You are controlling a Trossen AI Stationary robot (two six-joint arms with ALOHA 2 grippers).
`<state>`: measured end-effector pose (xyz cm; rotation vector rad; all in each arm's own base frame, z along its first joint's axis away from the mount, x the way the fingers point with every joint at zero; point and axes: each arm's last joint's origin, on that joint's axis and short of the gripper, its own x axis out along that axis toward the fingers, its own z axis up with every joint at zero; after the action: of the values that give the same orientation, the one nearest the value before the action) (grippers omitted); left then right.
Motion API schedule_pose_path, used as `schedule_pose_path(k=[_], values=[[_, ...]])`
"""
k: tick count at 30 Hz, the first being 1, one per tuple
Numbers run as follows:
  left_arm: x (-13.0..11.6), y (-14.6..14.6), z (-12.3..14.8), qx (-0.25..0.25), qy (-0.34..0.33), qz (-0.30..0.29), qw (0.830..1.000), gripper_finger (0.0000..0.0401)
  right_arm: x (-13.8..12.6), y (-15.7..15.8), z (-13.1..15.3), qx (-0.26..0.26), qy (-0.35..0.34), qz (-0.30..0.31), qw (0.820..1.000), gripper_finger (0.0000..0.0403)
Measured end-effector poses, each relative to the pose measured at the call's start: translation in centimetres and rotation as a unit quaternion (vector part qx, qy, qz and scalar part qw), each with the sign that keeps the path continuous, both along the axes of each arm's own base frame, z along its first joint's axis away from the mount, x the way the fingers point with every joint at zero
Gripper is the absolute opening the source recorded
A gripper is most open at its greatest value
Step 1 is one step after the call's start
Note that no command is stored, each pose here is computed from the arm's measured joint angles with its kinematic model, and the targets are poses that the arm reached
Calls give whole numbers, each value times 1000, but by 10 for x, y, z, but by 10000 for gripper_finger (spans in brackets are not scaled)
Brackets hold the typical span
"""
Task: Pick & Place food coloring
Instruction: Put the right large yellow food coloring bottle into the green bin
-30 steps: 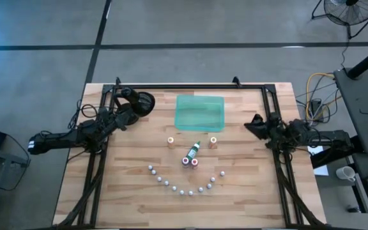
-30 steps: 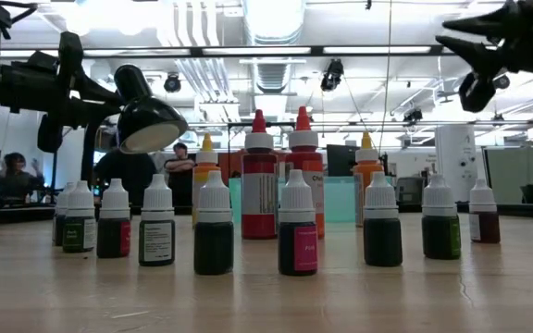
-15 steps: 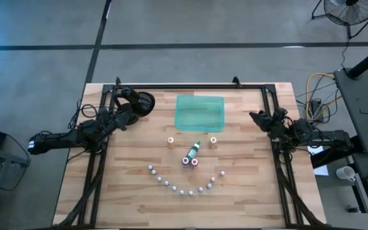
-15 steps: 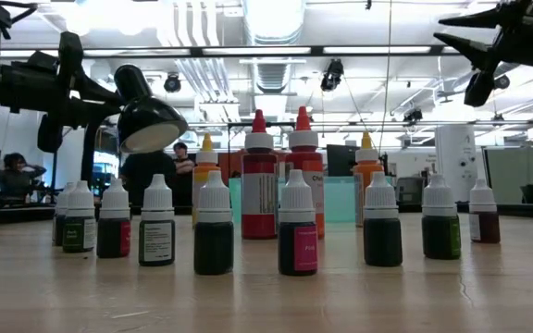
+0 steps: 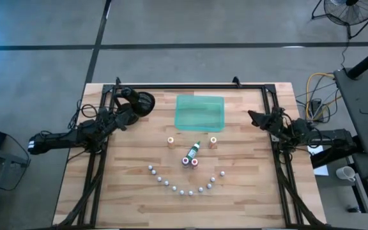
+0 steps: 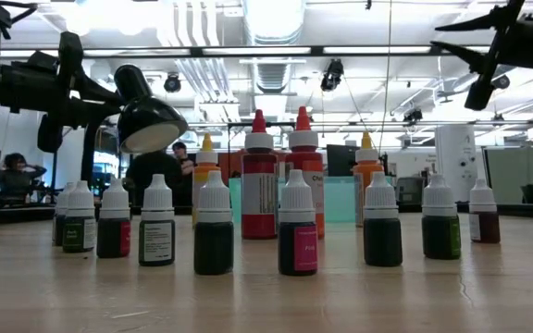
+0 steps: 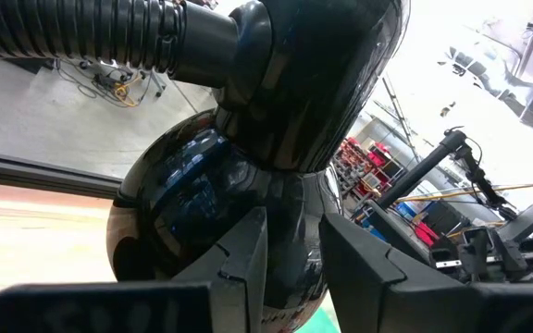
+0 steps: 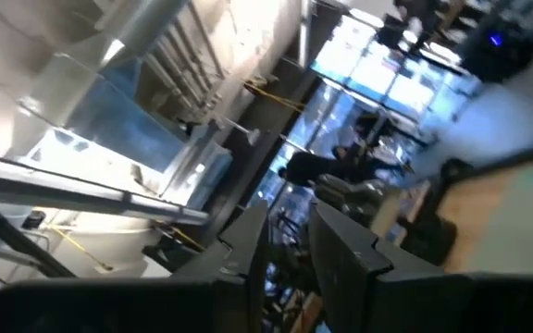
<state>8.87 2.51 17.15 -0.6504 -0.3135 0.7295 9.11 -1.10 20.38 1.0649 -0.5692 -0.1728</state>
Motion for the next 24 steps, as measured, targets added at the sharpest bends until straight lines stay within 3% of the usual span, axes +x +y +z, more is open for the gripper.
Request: schedule_pose_path(k=[8, 14, 18, 24], values=[[0, 0, 0, 0, 0, 0, 1000, 78, 15, 1, -12, 33, 61, 35, 997, 161], [0, 0, 0, 0, 0, 0, 1000, 78, 24, 4, 13, -86, 165, 55, 981, 179], [0, 0, 0, 0, 0, 0, 1000, 78, 27, 5, 38, -151, 299, 58, 941, 157], [0, 0, 0, 0, 0, 0, 1000, 78, 29, 5, 57, -206, 501, 94, 835, 149]])
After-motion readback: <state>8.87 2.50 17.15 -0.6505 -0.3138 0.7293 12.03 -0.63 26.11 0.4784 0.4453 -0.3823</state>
